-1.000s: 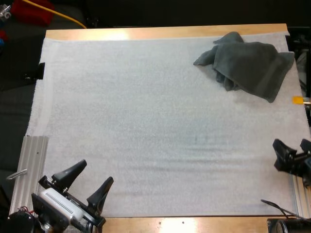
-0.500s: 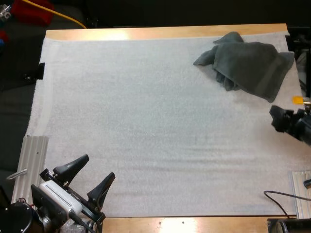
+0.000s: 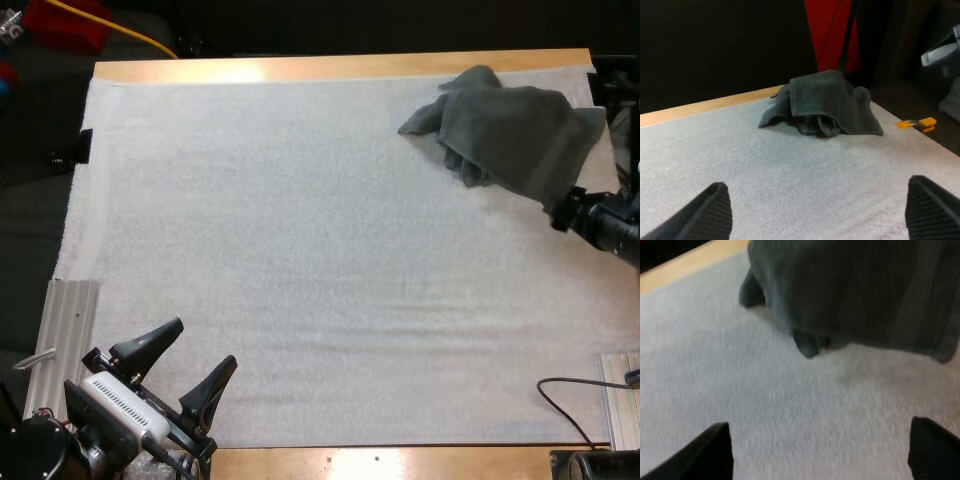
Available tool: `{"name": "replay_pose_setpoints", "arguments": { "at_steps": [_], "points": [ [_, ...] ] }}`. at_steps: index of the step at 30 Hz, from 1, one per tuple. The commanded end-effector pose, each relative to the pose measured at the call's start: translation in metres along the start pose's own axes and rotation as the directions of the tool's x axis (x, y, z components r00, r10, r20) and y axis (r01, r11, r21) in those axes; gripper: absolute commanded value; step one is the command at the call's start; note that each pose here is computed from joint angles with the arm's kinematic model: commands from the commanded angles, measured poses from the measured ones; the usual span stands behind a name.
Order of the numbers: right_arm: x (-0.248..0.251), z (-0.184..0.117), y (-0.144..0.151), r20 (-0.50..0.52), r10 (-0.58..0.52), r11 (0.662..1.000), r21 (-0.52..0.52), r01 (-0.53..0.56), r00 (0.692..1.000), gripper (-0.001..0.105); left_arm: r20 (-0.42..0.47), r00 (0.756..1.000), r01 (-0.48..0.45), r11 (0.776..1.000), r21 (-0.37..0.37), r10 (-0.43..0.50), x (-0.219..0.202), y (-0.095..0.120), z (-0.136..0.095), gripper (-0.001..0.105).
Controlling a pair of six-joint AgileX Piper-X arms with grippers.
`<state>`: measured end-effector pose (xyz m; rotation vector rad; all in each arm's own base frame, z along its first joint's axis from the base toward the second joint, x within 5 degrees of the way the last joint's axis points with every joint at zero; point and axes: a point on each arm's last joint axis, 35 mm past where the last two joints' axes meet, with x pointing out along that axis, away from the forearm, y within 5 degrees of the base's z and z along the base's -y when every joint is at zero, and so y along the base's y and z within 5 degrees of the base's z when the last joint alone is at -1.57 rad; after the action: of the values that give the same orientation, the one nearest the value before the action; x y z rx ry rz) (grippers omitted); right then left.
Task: Pick towel from pile, fold and stack
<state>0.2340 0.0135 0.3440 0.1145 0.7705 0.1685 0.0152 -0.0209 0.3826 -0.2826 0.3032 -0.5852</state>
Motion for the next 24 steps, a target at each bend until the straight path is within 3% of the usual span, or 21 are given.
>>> {"name": "replay_pose_setpoints", "arguments": {
  "at_steps": [1, 12, 24],
  "points": [
    [0.0, 0.006, 0.001, 0.031, 0.014, 1.0, 0.008, -0.014, 0.999, 0.07, 0.011, 1.0, 0.013, 1.0, 0.01, -0.013, -0.001, -0.002, 0.003, 0.07],
    [0.05, 0.014, 0.014, 0.01, 0.102, 0.992, 0.074, -0.103, 0.995, 0.07, 0.011, 1.0, 0.013, 1.0, 0.01, -0.013, -0.001, -0.002, 0.003, 0.07],
    [0.111, 0.018, 0.017, 0.017, 0.12, 0.965, 0.232, -0.121, 0.993, 0.07, 0.011, 1.0, 0.013, 1.0, 0.01, -0.013, -0.001, -0.002, 0.003, 0.07]
  ]
}}
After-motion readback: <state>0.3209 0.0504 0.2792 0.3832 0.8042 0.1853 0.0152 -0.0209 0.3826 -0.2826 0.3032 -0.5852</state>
